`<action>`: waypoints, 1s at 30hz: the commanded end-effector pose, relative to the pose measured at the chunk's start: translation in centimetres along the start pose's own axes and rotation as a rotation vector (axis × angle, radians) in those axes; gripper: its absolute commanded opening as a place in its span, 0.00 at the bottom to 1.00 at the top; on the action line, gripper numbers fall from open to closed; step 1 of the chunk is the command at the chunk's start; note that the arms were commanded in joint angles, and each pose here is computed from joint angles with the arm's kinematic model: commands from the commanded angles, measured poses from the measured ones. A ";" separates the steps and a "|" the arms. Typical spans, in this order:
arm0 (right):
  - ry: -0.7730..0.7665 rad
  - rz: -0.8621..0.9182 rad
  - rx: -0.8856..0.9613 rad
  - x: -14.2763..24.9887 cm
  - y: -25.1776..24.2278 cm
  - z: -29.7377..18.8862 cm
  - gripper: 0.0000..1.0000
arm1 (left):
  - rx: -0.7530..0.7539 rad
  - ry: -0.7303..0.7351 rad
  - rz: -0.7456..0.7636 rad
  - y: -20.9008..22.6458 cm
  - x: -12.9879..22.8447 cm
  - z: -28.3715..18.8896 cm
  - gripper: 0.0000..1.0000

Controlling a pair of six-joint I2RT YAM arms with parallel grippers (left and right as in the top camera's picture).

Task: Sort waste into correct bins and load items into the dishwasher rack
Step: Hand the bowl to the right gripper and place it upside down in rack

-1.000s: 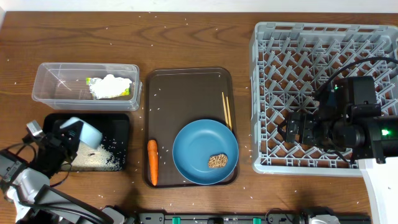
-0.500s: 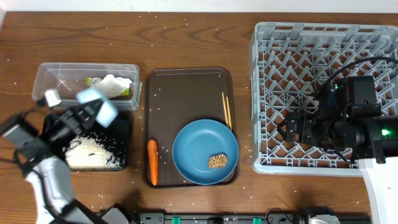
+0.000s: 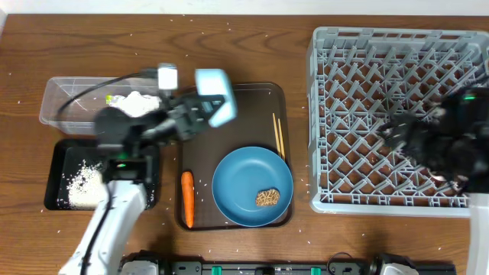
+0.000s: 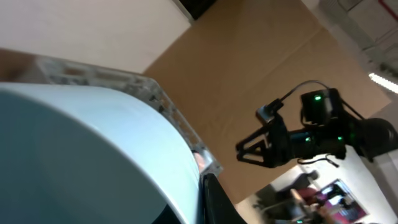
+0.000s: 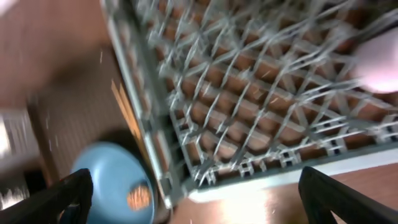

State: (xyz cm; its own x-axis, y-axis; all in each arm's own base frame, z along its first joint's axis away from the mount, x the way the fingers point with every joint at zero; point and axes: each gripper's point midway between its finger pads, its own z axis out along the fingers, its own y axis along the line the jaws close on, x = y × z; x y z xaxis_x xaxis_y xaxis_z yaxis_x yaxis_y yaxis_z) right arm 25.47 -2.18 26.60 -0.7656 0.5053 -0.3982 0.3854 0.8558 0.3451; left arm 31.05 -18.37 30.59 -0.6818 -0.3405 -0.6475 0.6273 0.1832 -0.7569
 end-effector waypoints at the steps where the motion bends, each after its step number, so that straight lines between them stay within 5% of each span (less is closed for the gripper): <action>1: -0.080 0.044 0.013 -1.4 -1.0 -2.4 0.99 | -0.004 -0.062 -0.017 0.0 -0.4 3.6 0.06; 15: -0.079 0.145 0.056 -1.3 -3.3 -3.0 0.99 | 0.142 0.108 -0.016 0.7 4.2 19.3 0.06; 30: -0.066 0.149 0.060 -1.0 -3.4 -3.0 0.99 | 0.199 0.253 -0.150 2.1 14.0 24.2 0.06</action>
State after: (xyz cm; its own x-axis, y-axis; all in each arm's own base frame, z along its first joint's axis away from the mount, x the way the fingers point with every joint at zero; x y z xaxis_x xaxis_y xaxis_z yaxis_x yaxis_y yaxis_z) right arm 23.48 -5.73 27.90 -0.6736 0.6244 -0.3955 0.5198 0.7806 0.3470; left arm 31.90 -44.40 21.12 -0.8298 -0.0920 -0.5504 0.5540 -0.0172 -0.8323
